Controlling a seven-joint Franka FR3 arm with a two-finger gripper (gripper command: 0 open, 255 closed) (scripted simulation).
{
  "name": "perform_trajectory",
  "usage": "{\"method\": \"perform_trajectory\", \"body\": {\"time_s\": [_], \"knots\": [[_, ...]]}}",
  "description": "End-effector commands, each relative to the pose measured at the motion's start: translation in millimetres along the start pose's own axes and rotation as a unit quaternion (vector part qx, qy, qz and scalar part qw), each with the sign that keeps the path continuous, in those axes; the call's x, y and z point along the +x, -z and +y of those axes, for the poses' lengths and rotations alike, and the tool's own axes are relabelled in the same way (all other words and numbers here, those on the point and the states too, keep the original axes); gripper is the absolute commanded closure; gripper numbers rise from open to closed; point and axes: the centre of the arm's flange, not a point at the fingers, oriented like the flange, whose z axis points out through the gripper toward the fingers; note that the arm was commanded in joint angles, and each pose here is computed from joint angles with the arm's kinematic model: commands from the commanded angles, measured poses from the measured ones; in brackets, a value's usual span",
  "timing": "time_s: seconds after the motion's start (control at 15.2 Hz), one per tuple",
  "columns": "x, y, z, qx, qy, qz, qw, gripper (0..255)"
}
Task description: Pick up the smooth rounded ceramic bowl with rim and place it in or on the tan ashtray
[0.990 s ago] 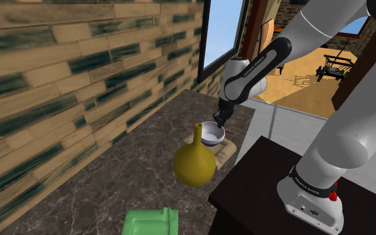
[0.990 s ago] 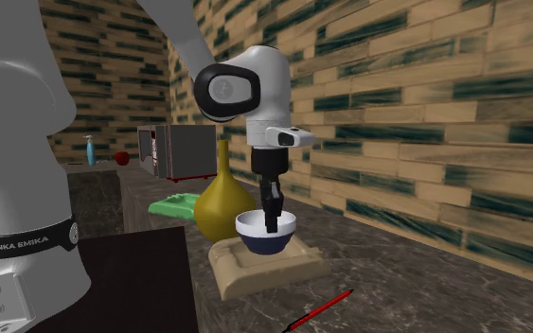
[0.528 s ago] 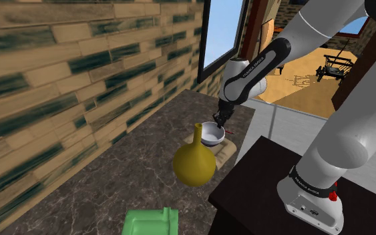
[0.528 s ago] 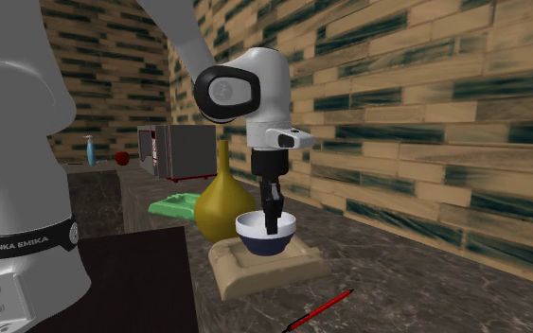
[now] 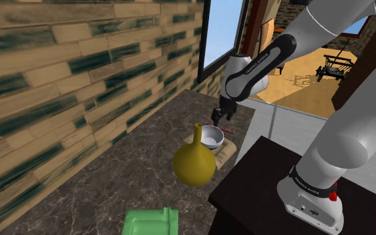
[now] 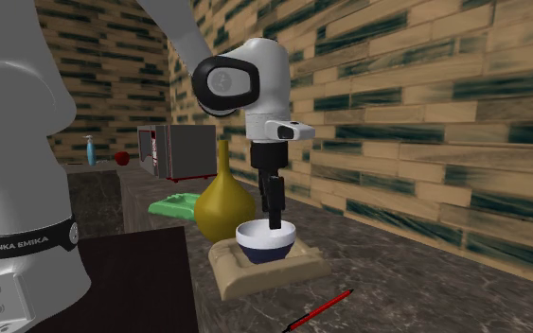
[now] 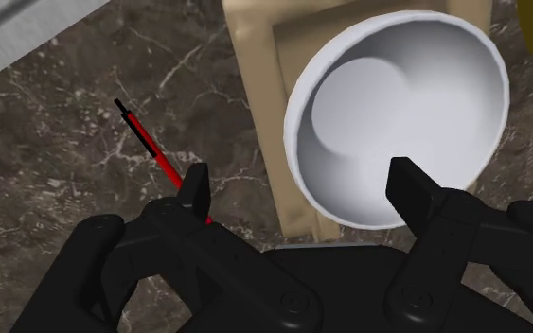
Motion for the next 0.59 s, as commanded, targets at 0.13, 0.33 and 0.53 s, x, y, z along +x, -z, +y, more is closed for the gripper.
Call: {"method": "perform_trajectory", "body": {"time_s": [0.13, 0.33, 0.53], "knots": [[1, 35, -2, 0.000, 0.000, 0.000, 1.0000, 0], [1, 35, -2, 0.000, 0.000, 0.000, 1.0000, 0], [1, 35, -2, 0.000, 0.000, 0.000, 1.0000, 0]]}}
